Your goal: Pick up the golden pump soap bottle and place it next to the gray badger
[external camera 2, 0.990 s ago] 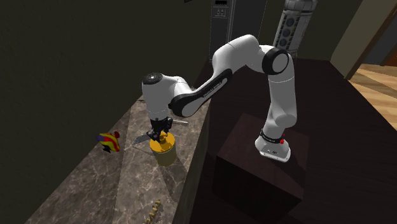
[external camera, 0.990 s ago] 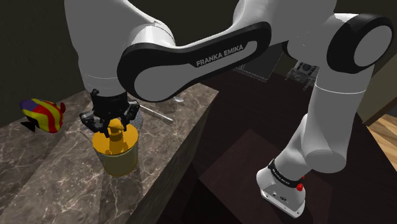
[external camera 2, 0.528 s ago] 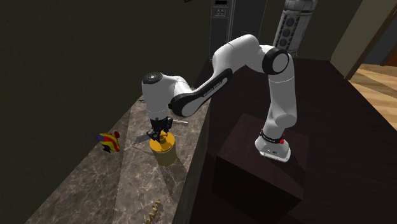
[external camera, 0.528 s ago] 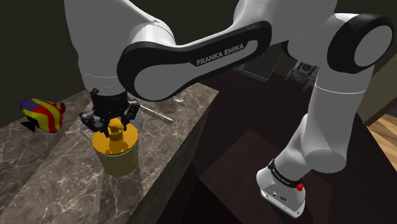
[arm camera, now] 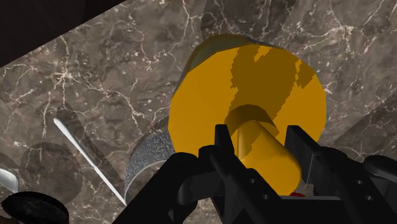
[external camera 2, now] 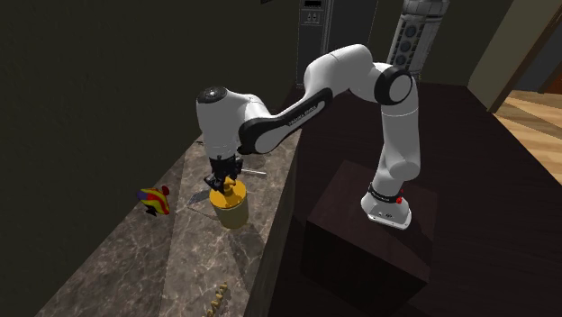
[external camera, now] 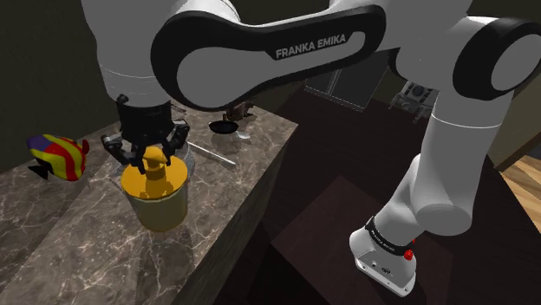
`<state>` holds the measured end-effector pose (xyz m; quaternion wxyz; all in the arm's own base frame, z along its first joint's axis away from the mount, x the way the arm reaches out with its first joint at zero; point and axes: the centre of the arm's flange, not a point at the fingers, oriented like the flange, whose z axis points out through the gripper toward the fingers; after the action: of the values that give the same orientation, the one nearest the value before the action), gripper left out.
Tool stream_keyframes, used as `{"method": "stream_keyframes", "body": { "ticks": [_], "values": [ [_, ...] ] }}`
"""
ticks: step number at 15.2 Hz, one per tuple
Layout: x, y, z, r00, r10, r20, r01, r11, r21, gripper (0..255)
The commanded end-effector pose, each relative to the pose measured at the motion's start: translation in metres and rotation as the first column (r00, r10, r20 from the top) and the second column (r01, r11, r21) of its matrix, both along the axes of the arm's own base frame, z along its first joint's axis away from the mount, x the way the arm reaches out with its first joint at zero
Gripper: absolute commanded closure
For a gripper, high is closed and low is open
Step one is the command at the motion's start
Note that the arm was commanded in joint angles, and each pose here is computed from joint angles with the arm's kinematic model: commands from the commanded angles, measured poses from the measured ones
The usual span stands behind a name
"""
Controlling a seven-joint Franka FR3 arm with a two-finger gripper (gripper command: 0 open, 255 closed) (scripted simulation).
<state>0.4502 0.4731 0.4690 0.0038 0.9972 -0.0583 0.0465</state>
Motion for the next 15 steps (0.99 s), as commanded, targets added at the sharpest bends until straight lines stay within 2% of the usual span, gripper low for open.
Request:
{"method": "stream_keyframes", "body": {
  "ticks": [1,15],
  "values": [
    [0.000,0.000,0.010,1.000,0.000,0.000,0.000,1.000,0.000,255],
    [0.000,0.000,0.084,1.000,0.000,0.000,0.000,1.000,0.000,255]
  ]
}}
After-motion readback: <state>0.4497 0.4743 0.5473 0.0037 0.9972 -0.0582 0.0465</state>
